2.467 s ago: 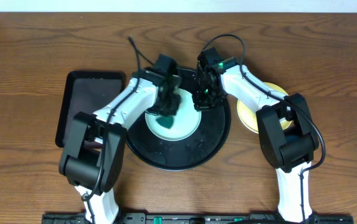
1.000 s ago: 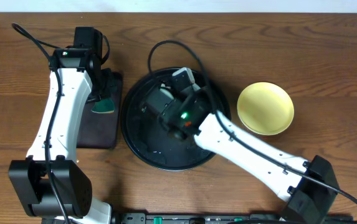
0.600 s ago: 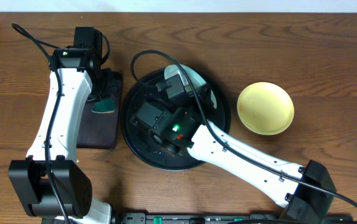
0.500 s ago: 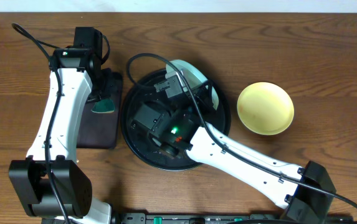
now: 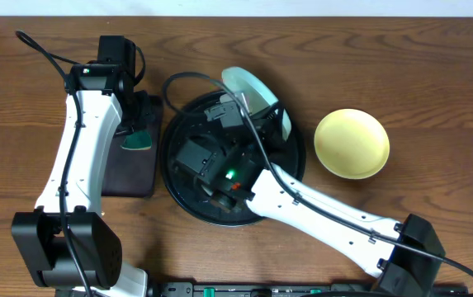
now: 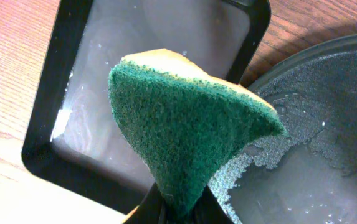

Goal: Clean dirty plates on tray and stack at the side
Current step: 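Lift the mint plate with the right gripper and carry it right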

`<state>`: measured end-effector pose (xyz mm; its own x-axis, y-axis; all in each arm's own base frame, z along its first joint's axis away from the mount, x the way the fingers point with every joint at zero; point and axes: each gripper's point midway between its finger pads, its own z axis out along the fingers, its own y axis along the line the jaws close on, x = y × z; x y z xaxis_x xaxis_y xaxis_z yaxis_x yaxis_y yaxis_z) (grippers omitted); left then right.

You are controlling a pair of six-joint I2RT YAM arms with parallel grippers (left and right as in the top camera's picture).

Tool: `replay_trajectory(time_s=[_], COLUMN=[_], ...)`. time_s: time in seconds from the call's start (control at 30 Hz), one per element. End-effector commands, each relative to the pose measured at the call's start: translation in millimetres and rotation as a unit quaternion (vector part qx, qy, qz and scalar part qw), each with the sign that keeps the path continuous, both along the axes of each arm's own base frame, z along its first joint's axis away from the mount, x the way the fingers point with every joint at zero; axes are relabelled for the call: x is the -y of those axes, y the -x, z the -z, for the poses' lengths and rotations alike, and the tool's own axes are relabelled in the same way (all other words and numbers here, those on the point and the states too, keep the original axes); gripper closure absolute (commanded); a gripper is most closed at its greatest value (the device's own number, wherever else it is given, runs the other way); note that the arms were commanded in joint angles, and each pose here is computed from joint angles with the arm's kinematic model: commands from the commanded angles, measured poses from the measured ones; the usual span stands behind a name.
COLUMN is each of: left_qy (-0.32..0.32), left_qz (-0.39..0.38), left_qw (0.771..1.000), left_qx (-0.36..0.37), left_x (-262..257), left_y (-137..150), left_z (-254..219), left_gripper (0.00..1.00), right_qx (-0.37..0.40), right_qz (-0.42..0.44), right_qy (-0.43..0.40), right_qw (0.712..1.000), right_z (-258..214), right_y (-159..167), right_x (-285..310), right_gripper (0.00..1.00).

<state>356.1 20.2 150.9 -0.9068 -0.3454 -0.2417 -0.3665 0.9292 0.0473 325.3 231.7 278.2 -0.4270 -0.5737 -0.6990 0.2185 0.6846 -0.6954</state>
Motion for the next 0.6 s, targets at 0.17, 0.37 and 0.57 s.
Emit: replay_trajectory(time_s=[0.17,0.37,0.57], left_qy=[-0.004,-0.004,-0.004], left_qz=[-0.011,-0.011,-0.011], left_qw=[1.0,1.0,1.0], left_qx=[-0.004,-0.004,-0.004], left_x=[-3.3,-3.3,-3.3], left_y=[1.4,1.4,1.4], left_z=[3.0,3.0,3.0], left_gripper=[0.92,0.92,0.92], right_qx=[-0.263,-0.415,-0.471], right_qz=[0.013,-0.105,-0.149], right_qy=[-0.19,-0.265,-0.381], right_qw=[0.946,0.864,0.782], right_z=[90.4,119.5,120.4], right_y=[-20.2,-22.8,-33.0], right_x=[21.9,-2.2,7.2], right_gripper=[0.99,0.99,0.99])
